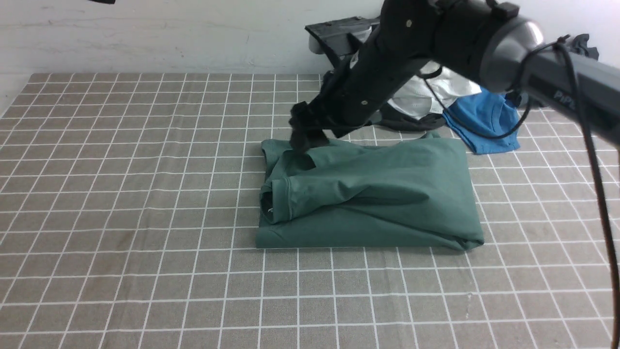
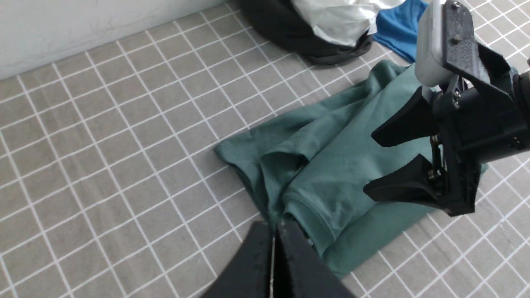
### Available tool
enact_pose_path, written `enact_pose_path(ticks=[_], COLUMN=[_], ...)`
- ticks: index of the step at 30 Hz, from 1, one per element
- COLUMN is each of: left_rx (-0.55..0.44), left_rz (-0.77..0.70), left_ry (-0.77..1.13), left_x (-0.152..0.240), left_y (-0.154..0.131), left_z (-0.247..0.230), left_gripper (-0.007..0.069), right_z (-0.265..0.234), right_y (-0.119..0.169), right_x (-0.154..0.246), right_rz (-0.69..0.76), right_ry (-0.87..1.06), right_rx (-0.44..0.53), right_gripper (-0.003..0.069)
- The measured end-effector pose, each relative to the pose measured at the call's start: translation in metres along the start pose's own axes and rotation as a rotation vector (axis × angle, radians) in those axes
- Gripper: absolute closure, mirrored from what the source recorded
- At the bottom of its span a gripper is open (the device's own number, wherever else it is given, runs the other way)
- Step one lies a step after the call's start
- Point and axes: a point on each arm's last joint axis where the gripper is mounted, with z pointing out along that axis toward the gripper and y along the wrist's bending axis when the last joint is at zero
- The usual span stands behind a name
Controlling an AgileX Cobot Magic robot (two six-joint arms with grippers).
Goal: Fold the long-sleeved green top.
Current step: Use the right arm to drag the right edge of the fabric to the left and folds it over the left edge
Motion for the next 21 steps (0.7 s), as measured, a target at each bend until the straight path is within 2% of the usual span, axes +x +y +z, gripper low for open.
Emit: enact_pose_path(ticks=[1, 2, 3, 5, 7, 10, 15, 18, 21], left_rx=[0.002, 0.016, 0.02, 0.034, 0.037, 0.015, -0.026, -0.06, -0.109], left_rz=[0.003, 0.023, 0.026, 0.058, 0.071, 0.086, 0.069, 0.071, 0.084], left_ry=[-0.002, -0.007, -0.007, -0.002, 0.004, 0.043, 0.087, 0.097, 0.087], left_x=[0.0, -0.002, -0.003, -0.005, -0.005, -0.004, 0.003, 0.009, 0.018], left_y=[-0.002, -0.01, -0.012, -0.025, -0.029, -0.036, -0.036, -0.041, -0.055], left_z=[-0.001, -0.001, -0.001, 0.0, 0.001, 0.006, 0.008, -0.003, -0.027], left_gripper=[0.0633, 0.0633, 0.0633, 0.0633, 0.0633, 0.0633, 0.0633, 0.0633, 0.0633], right_z=[0.0, 0.002, 0.004, 0.028, 0.04, 0.086, 0.102, 0.09, 0.053], right_y=[-0.002, -0.01, -0.01, -0.017, -0.018, -0.016, -0.013, -0.01, -0.006], right_x=[0.001, 0.008, 0.009, 0.017, 0.02, 0.035, 0.041, 0.035, 0.022], right_rz=[-0.006, -0.009, -0.005, 0.007, 0.017, 0.057, 0.052, 0.055, 0.037], right_ry=[0.012, 0.08, 0.093, 0.165, 0.188, 0.274, 0.297, 0.268, 0.191], right_rx=[0.017, 0.074, 0.079, 0.117, 0.108, 0.022, -0.032, -0.049, -0.04], right_gripper=[0.0073, 0.01, 0.0104, 0.018, 0.0209, 0.0302, 0.0336, 0.0341, 0.0342])
